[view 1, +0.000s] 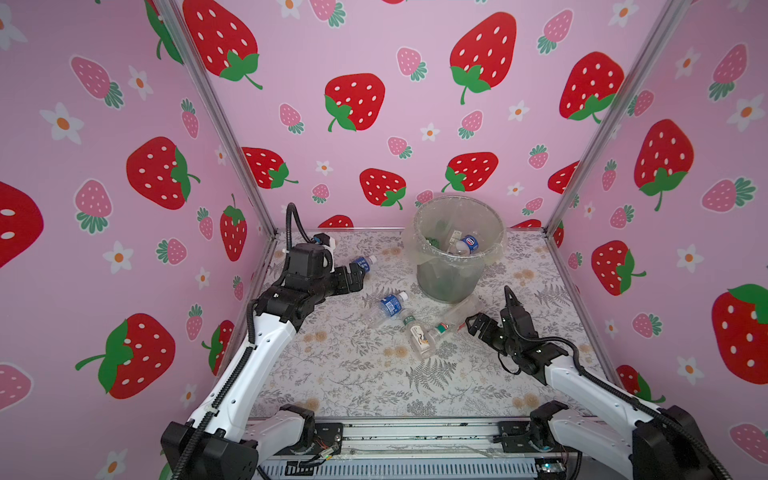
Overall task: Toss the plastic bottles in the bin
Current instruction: 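Lower the right gripper onto the large clear bottle with red-and-white label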
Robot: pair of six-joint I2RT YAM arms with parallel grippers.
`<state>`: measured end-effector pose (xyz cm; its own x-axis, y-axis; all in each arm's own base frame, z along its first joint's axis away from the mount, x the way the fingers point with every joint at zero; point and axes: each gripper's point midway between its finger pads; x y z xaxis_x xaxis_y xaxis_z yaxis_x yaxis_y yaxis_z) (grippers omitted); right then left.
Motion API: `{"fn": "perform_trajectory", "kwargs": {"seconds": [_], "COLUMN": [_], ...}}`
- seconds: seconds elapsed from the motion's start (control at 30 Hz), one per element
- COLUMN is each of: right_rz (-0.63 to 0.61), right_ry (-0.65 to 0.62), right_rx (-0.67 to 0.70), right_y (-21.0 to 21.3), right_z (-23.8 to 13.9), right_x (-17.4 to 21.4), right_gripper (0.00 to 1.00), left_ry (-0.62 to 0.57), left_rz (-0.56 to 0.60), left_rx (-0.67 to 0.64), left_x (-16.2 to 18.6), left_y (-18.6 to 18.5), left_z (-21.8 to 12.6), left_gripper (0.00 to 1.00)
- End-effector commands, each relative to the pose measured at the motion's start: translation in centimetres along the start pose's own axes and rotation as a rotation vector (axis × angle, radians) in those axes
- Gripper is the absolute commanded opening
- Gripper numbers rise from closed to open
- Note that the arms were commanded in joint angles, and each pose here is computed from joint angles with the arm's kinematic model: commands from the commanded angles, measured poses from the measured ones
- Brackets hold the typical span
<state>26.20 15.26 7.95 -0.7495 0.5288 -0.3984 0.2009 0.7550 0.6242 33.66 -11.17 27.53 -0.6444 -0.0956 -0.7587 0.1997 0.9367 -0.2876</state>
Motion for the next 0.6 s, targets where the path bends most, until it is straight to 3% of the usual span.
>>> {"fn": "perform_trajectory", "kwargs": {"seconds": [0.0, 0.57], "right_rz": [0.017, 0.033], "right_ry": [-0.015, 0.006], "right_rx": [-0.037, -0.087], "right_y": [1.4, 2.9], "right_z": [0.4, 3.0], "right_x": [-0.8, -0.9], "right_gripper": [0.99, 0.99], "left_ry": [0.004, 0.001], "left_rz": [0.009, 0.011], "left_rx": [0.011, 0.018], "left_x": [0.1, 0.0], "left_y": [-0.1, -0.2], "left_z": [-0.1, -0.2], "left_gripper": [0.99, 0.99]}}
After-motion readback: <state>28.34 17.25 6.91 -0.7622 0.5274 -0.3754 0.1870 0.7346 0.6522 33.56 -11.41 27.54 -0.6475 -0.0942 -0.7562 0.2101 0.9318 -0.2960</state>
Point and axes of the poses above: each gripper's point midway between its finger pads, its own z axis out along the fingers, its own y axis along the line the jaws close on, x = y × z, and after that the axes turned 6 degrees about z, right-handed
